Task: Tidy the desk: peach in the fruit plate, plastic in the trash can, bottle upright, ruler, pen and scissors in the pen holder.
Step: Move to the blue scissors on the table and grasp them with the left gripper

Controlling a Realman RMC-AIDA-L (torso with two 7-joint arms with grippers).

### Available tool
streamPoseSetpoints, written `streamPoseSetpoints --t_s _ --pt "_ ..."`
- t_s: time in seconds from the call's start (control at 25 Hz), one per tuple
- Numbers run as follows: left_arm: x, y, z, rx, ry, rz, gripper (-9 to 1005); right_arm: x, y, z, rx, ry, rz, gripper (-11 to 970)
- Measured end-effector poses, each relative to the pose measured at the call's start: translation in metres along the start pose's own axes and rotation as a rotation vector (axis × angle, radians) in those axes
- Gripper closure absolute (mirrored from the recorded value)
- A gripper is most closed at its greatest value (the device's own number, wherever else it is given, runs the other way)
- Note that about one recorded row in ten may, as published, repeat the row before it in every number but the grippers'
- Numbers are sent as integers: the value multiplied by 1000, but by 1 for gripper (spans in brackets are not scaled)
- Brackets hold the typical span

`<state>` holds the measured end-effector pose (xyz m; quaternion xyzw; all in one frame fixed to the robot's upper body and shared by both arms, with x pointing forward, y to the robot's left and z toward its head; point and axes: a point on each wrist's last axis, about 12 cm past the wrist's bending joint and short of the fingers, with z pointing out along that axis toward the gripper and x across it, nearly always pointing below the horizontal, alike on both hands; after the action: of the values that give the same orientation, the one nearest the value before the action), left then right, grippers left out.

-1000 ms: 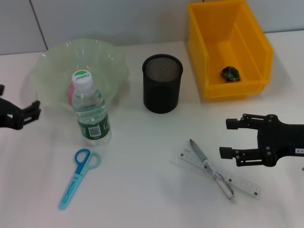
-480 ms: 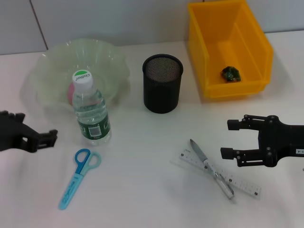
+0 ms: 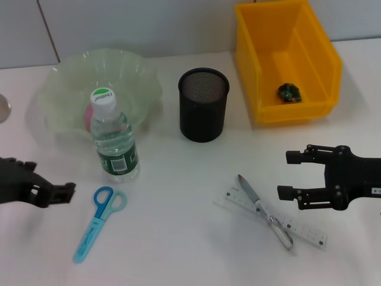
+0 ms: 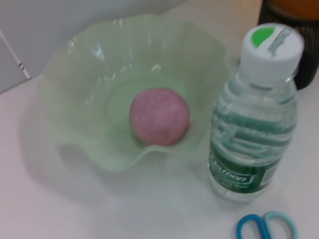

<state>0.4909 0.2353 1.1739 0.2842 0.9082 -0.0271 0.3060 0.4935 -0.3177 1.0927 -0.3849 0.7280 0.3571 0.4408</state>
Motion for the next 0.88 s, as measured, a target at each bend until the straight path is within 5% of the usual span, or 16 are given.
streamPoseSetpoints --t_s 0.48,0.88 --pt "3 17 -9 167 -75 -38 208 0 0 -1 4 -5 1 131" --pt "5 -14 13 175 25 1 212 -2 -1 0 3 -5 -3 132"
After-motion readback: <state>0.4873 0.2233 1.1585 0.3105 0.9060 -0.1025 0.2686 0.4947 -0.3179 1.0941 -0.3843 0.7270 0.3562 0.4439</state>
